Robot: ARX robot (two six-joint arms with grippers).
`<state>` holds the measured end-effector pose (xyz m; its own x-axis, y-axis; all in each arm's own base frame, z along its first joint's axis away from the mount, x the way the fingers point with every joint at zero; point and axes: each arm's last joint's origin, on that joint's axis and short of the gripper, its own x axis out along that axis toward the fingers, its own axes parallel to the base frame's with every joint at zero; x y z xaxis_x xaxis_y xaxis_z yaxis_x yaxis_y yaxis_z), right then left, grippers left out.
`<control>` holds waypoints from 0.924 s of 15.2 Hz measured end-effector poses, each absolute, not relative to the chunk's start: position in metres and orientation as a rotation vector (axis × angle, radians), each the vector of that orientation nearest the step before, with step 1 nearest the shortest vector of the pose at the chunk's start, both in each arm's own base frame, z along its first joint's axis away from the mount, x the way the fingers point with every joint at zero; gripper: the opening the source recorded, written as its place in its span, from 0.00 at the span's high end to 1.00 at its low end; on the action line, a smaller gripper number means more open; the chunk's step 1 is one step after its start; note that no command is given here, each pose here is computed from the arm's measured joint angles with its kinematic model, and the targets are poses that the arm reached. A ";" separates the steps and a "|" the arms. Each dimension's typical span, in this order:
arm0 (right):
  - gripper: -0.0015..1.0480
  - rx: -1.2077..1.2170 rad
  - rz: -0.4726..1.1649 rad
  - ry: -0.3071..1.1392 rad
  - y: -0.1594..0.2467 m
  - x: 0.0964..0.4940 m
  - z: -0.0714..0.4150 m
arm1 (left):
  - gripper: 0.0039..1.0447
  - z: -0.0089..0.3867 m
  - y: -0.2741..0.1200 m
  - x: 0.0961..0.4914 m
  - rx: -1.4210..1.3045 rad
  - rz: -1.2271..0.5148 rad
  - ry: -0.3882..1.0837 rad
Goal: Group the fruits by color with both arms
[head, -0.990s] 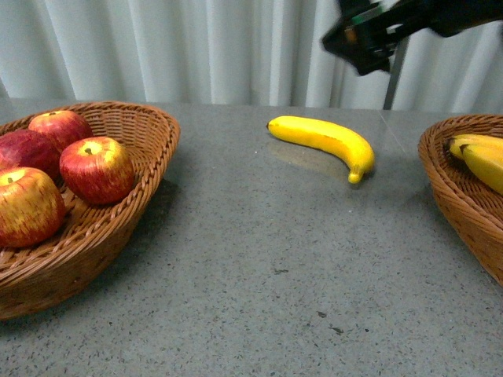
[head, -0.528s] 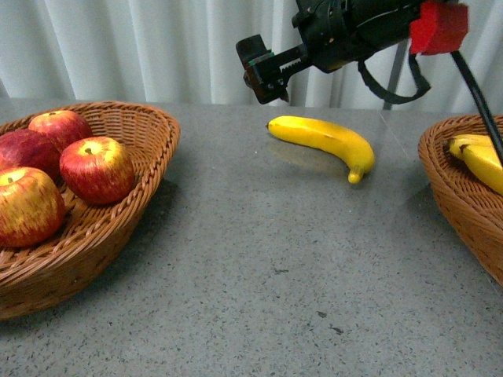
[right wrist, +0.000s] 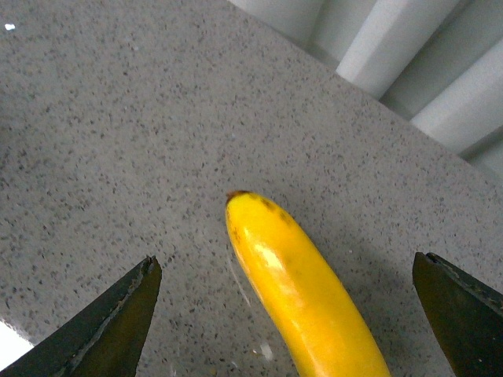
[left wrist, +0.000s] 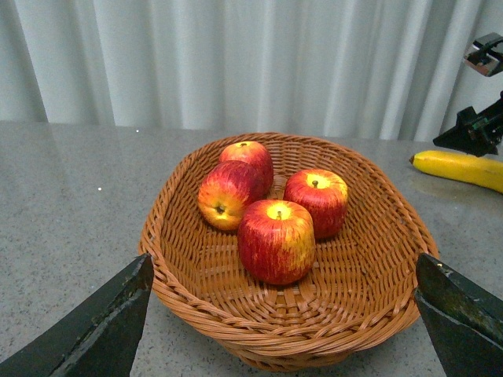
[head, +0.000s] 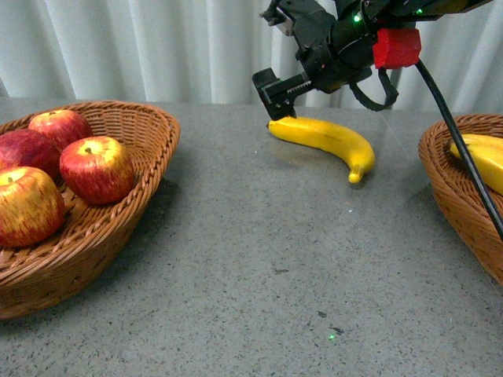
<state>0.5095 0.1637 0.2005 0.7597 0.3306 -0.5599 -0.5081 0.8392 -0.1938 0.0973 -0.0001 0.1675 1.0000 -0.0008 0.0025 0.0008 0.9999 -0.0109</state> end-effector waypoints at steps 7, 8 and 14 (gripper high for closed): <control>0.06 -0.430 0.445 0.687 0.149 0.525 0.160 | 0.06 0.168 0.000 0.097 -0.011 -0.001 -0.003; 0.06 -0.433 0.441 0.700 0.148 0.524 0.159 | 0.06 0.168 0.000 0.097 -0.011 -0.001 -0.003; 0.38 -0.443 0.437 0.762 0.148 0.521 0.160 | 0.06 0.168 0.000 0.097 -0.011 -0.001 -0.003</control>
